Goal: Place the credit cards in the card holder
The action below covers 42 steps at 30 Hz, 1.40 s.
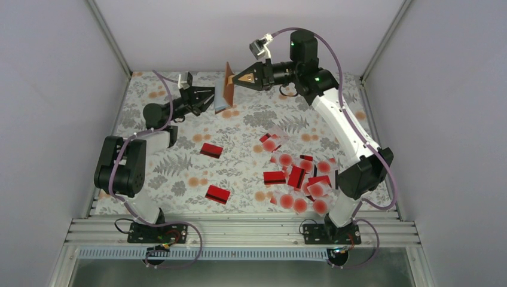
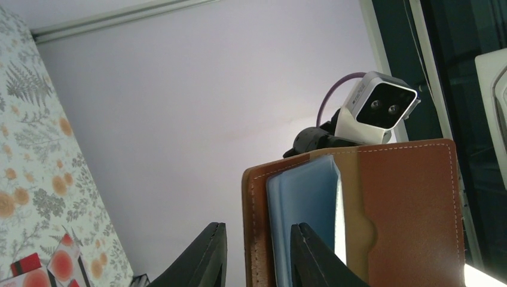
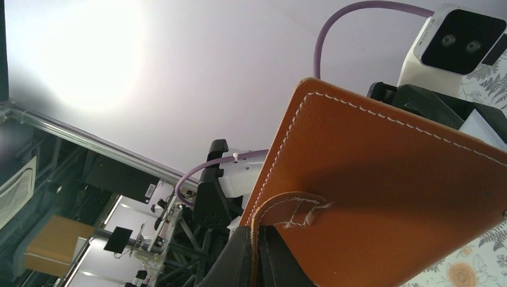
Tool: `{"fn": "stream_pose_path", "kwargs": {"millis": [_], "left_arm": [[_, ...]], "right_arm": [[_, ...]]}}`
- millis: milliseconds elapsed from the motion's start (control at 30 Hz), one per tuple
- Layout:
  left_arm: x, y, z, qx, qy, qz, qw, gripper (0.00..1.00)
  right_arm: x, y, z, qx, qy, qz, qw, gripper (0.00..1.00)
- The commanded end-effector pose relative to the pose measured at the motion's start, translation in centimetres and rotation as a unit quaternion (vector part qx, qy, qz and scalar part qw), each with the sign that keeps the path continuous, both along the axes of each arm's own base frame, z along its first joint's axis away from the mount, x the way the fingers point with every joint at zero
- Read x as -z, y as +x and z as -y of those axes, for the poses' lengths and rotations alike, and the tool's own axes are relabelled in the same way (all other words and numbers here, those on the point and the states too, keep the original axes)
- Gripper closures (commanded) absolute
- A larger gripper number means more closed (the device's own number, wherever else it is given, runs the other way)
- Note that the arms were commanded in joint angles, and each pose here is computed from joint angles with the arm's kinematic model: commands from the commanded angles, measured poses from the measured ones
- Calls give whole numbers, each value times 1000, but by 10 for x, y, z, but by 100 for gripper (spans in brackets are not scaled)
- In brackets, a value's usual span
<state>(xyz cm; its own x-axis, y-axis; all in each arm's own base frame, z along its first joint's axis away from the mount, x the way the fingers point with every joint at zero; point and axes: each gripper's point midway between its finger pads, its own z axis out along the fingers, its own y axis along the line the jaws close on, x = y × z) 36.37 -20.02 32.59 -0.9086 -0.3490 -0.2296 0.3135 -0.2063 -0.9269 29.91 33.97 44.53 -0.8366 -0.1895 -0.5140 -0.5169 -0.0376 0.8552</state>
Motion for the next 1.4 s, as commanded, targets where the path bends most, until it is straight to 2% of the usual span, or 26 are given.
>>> {"fn": "stream_pose_path", "kwargs": {"millis": [0,167,333,500,533,600,667,733,767,833,900,1033,1100,1200,1300,1367], "left_arm": [[-57,-43,-6,-4,-42,180,983,75],[-62,-45,-8,-10,-52,177,983,82],[-64,-47,-9,-12,-53,182,982,97],[-56,-43,-8,-22,-37,172,984,98],[-53,-40,-7,-26,-25,170,985,98],[-44,-35,-3,-30,14,165,986,98],[-32,-25,3,-38,83,162,983,98],[0,-1,5,-73,213,125,966,98],[12,7,5,-87,280,129,947,98],[30,19,5,-91,375,117,915,98],[55,27,0,-90,433,72,894,98],[94,35,-5,-102,509,11,855,98],[108,35,5,-89,525,-4,847,98],[130,30,22,-68,526,-27,847,98],[162,27,25,-56,551,-80,829,98],[178,27,21,-62,582,-100,805,98]], "right_arm": [[-8,-7,-3,-18,8,14,1000,96],[1,-7,-3,-24,2,11,1000,96],[14,-5,-4,-23,-9,10,1000,96],[48,4,0,-1,-44,-15,999,94],[57,6,2,6,-55,-25,998,89],[80,12,7,29,-86,-40,995,69],[112,20,14,57,-132,-60,988,54],[154,26,27,96,-203,-88,970,39],[180,30,35,119,-248,-97,957,34],[223,34,52,148,-325,-113,927,30],[248,30,60,151,-356,-120,915,28],[267,24,65,149,-365,-128,910,23],[275,24,68,156,-375,-128,905,22],[288,24,74,169,-391,-132,895,21],[307,22,86,189,-425,-145,873,21],[320,21,101,208,-461,-143,851,21]]}}
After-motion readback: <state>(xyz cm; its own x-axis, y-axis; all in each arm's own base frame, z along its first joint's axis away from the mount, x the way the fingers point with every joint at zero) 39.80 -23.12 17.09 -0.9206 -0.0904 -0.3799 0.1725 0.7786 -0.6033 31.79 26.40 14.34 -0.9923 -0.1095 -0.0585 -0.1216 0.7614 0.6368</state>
